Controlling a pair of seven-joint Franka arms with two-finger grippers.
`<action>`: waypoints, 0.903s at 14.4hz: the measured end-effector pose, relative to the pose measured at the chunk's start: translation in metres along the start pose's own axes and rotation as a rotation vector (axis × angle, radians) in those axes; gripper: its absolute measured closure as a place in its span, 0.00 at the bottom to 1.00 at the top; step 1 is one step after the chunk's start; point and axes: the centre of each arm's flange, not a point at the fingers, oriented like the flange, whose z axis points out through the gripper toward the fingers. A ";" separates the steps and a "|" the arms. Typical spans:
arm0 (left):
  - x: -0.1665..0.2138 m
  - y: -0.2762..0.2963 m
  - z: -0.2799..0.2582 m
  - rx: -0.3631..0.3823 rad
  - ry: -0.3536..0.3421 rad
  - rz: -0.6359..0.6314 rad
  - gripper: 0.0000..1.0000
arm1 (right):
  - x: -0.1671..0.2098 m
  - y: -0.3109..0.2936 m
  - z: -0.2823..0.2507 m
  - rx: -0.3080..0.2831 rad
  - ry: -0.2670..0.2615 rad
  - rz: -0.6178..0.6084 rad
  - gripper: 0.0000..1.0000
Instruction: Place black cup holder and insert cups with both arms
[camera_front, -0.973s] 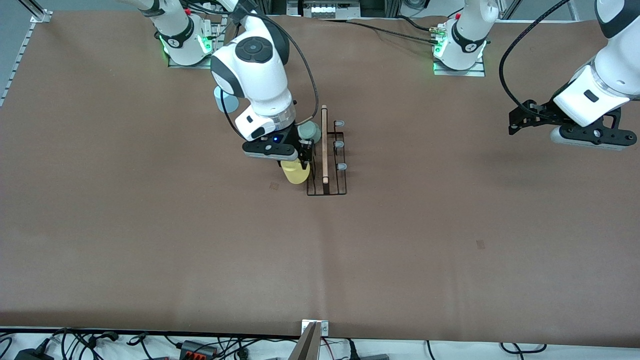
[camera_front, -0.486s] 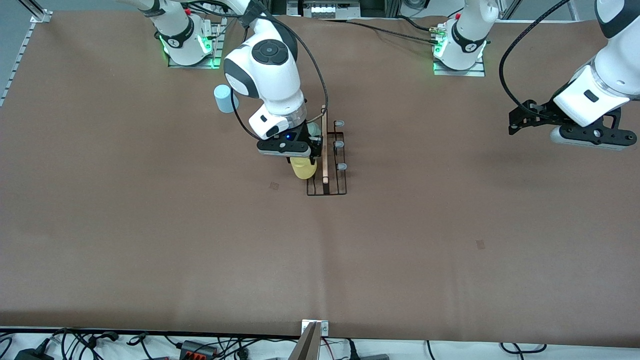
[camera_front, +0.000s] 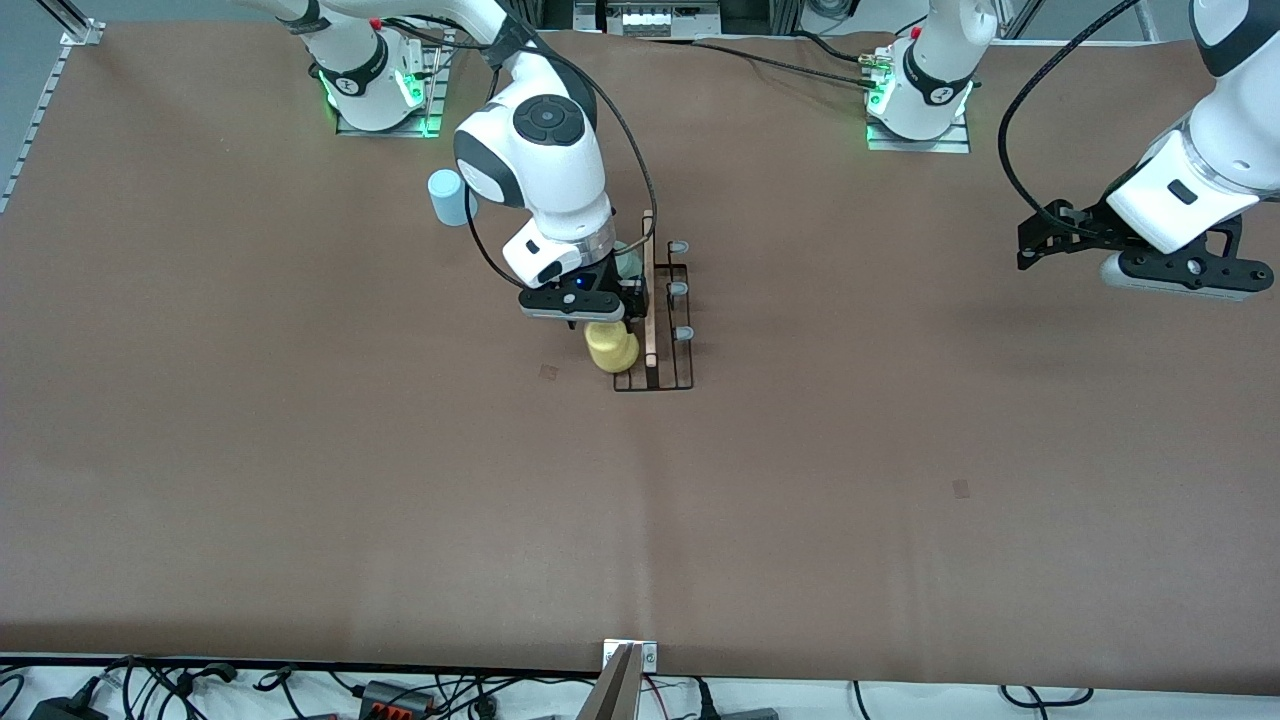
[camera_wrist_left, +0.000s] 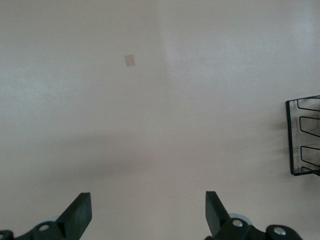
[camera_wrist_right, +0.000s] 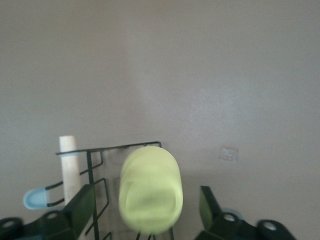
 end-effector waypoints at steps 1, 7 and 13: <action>0.000 0.000 0.000 0.000 0.000 0.000 0.00 | 0.010 0.002 -0.011 0.004 0.014 0.012 0.00; 0.000 0.000 0.000 0.000 0.000 0.000 0.00 | 0.111 0.132 -0.148 -0.204 0.042 0.184 0.00; 0.000 0.000 0.000 0.000 0.000 0.001 0.00 | 0.162 0.344 -0.264 -0.197 -0.137 0.129 0.00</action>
